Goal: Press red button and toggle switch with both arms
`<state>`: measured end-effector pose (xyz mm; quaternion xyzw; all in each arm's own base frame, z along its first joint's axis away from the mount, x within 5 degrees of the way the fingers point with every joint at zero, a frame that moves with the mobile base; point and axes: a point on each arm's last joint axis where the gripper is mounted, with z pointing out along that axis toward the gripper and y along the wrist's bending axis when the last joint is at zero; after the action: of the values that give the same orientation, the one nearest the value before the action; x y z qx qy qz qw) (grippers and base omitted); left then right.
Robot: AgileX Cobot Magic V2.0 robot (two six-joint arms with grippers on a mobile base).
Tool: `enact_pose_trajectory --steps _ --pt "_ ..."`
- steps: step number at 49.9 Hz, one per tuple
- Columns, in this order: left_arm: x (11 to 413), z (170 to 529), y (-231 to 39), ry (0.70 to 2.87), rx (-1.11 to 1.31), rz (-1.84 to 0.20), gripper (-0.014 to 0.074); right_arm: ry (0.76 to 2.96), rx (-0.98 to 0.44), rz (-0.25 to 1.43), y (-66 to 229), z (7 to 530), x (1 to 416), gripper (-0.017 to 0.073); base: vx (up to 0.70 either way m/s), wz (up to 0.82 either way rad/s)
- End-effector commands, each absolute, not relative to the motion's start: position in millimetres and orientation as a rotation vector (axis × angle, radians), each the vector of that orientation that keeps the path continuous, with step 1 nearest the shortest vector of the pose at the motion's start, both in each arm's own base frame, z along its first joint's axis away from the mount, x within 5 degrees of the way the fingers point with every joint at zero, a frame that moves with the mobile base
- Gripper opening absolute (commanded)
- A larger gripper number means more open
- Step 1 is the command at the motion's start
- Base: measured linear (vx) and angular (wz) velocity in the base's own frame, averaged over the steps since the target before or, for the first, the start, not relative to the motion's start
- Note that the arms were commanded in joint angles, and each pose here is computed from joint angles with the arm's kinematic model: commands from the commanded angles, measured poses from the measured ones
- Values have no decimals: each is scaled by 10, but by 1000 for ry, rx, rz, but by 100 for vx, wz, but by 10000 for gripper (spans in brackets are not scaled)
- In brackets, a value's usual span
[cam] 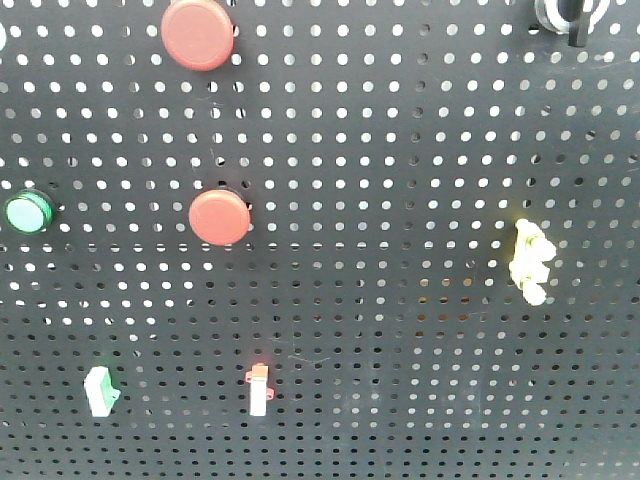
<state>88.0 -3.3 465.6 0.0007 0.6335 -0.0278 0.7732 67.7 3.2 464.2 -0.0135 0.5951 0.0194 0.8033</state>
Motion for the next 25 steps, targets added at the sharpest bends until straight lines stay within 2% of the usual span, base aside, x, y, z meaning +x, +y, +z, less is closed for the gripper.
enact_pose_trajectory --steps 1,10,18,25 --pt "972 4771 -70 1346 16 -107 2 1200 -24 33 26 4776 652 -3 0 0" --pt "1257 4860 -328 1393 205 -263 2 1250 -45 6 27 4734 689 -3 0 0" --pt "1477 5027 -732 1345 474 -448 2 1269 -51 -3 29 4720 738 -3 0 0" --pt "1638 5143 -1041 1309 591 -591 2 1284 -52 -2 30 4707 768 -3 0 0"
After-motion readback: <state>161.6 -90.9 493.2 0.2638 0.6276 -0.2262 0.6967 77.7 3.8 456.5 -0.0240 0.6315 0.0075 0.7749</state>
